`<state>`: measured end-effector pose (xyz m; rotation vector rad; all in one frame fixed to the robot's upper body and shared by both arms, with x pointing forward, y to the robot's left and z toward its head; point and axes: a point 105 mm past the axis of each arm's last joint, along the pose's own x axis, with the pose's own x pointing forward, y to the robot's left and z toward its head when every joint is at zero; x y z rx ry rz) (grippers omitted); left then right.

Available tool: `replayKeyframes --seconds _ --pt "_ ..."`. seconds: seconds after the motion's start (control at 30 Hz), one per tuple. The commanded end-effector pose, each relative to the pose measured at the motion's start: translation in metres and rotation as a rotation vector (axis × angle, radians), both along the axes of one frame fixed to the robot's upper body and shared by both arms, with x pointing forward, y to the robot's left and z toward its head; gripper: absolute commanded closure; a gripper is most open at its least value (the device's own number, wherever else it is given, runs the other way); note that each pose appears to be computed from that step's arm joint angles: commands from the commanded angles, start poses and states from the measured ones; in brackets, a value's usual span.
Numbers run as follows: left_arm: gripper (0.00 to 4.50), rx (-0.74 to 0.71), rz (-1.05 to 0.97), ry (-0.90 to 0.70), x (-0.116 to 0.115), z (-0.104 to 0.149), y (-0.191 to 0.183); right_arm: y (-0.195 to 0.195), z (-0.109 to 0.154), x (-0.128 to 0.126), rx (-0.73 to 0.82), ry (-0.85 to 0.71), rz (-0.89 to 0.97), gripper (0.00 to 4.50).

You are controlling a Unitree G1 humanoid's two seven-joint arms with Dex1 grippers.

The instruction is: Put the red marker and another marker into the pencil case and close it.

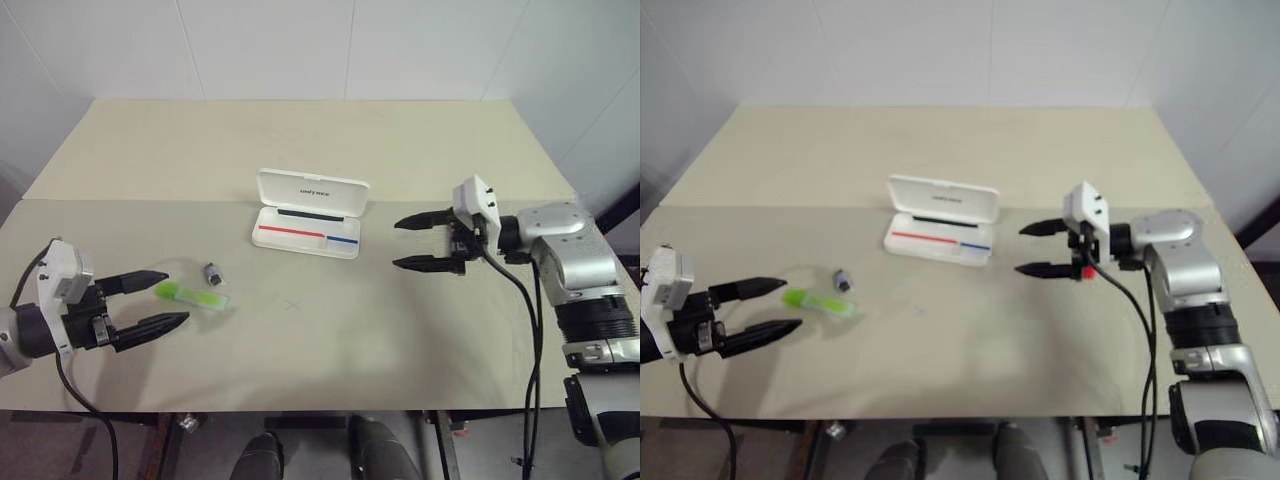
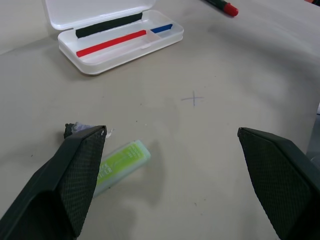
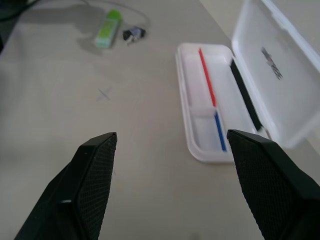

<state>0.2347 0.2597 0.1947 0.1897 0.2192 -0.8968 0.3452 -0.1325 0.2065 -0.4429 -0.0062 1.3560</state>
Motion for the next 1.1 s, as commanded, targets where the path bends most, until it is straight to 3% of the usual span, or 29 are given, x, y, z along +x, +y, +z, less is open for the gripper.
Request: replayKeyframes --seconds 0.03,0.27,0.47,0.7,1.1 --pt "0.03 0.040 -0.002 -0.048 -0.001 0.017 0.005 0.015 0.010 0.000 0.046 -0.048 0.027 0.00" --pt "0.03 0.025 -0.039 -0.055 0.003 0.020 -0.001 0.031 -0.003 -0.005 0.069 -0.026 -0.007 0.00" --pt "0.03 -0.033 -0.038 -0.088 0.005 0.019 -0.007 0.043 -0.014 0.020 -0.007 -0.104 -0.127 0.00" --pt "0.03 -0.065 -0.022 -0.124 -0.002 0.020 -0.007 0.067 -0.030 0.044 -0.118 -0.015 -0.154 0.00" --pt "0.03 -0.030 0.022 -0.143 -0.012 0.022 0.000 0.090 -0.041 0.056 -0.234 0.032 -0.104 0.00"
